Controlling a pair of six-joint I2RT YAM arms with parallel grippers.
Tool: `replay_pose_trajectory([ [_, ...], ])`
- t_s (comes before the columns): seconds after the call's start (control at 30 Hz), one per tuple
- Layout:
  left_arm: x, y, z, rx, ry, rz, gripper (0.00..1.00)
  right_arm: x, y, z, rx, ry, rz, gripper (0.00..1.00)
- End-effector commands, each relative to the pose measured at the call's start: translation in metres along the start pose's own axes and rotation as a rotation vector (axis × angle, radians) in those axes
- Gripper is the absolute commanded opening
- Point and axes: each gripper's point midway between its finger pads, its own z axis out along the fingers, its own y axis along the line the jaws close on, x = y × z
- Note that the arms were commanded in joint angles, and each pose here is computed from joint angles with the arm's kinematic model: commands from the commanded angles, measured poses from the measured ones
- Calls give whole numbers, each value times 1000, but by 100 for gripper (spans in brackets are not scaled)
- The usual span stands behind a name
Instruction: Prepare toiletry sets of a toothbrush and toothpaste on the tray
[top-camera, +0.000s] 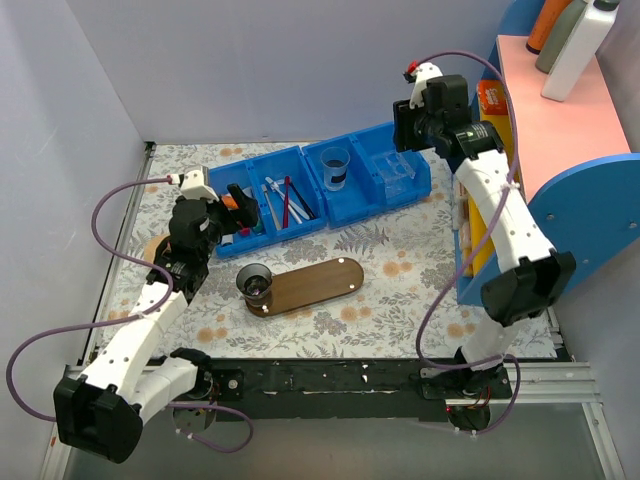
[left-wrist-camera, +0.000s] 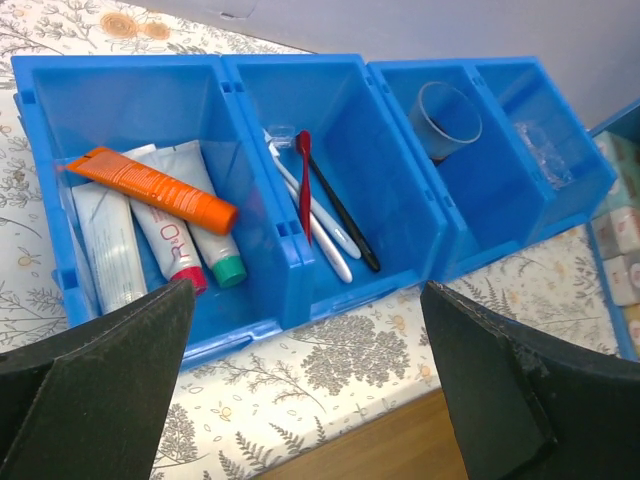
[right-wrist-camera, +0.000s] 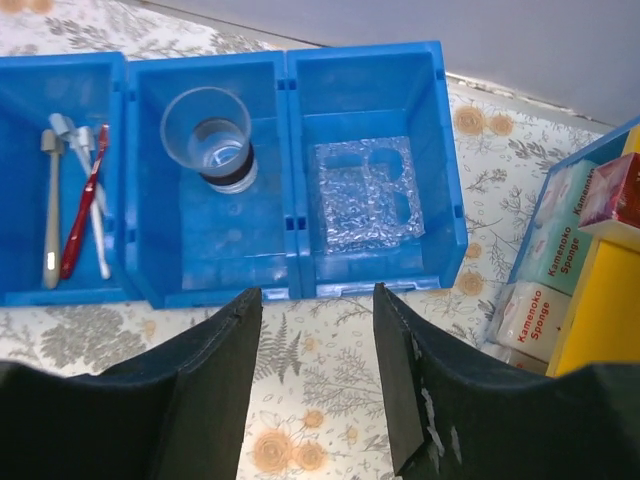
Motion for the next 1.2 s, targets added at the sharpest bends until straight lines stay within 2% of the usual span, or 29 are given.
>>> replay_pose_trajectory([
  [0.0, -24, -5, -1, 33, -85, 71, 98, 28, -13, 39, -27, 138, -11, 55],
  [0.13, -23, 5, -4, -2, -98, 131, 98, 37, -27, 72, -8, 159, 25, 52],
  [0.17, -28, 6, -4, -10, -128, 128, 98, 41, -32, 83, 6, 171, 28, 50],
  [0.43, -23, 8, -9, -4, -128, 128, 98, 74, -46, 136, 45, 253, 27, 47],
  [1.0, -4, 18, -1, -45, -56, 127, 98, 110, -61, 182, 26, 289, 31, 45],
  [1.17, -5, 18, -2, -47, -59, 128, 98, 118, -67, 191, 30, 297, 40, 41],
])
